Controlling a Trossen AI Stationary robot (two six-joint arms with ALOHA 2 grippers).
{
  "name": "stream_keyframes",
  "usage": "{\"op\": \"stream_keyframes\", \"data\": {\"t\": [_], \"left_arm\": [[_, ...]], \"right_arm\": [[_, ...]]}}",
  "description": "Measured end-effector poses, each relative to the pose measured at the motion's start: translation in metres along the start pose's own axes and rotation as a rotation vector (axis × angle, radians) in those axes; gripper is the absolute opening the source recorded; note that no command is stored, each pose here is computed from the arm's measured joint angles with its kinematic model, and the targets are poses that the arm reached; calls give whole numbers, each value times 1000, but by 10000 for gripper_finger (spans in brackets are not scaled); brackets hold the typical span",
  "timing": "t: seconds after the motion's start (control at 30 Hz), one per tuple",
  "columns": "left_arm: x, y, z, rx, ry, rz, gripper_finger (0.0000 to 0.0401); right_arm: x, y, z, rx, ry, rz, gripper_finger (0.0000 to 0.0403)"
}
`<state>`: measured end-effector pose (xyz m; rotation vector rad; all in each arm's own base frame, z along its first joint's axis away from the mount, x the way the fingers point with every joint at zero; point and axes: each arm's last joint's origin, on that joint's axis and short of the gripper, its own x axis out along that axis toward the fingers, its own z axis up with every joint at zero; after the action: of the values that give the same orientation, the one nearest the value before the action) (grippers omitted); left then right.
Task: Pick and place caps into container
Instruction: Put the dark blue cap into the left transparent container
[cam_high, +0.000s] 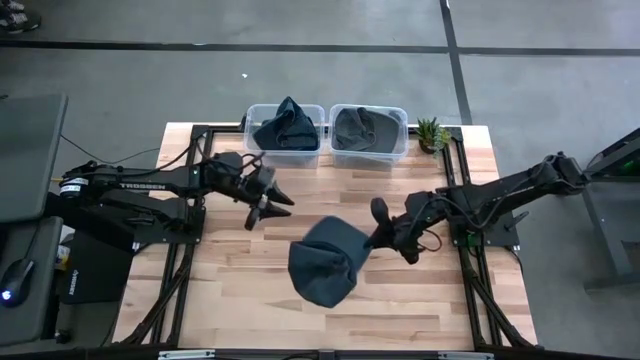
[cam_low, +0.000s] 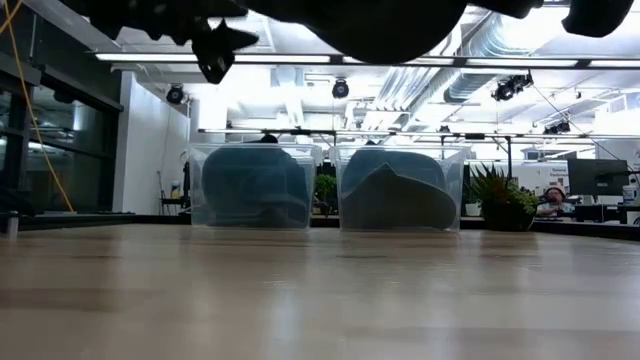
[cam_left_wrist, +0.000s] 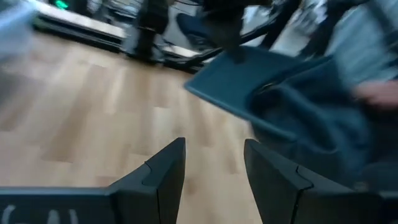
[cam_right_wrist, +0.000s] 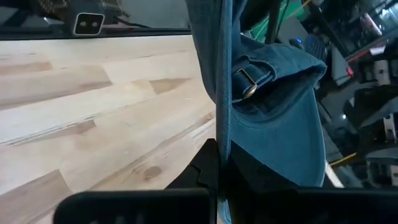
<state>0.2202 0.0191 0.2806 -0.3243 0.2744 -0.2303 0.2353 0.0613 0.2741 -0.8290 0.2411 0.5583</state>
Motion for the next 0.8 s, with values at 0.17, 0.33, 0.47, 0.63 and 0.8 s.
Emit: {"op": "stream_keyframes", "data": {"t": [0.17,0.33,0.47,0.63,0.8], "left_arm": [[0,-2,2,-223,1,-66,162],[7,1,-1,-462,24,-63,162],[19,7,-5,-594,61,-93,162],[37,14,-8,-666,66,-151,162],[40,20,-7,-692,60,-175,162]], "right_arm": [[1,3,3,-50,-7,8,2],[1,3,4,-82,0,-1,1],[1,1,3,-116,4,-20,1],[1,-1,-1,-112,29,-25,1],[9,1,-6,-112,56,-2,1]]}}
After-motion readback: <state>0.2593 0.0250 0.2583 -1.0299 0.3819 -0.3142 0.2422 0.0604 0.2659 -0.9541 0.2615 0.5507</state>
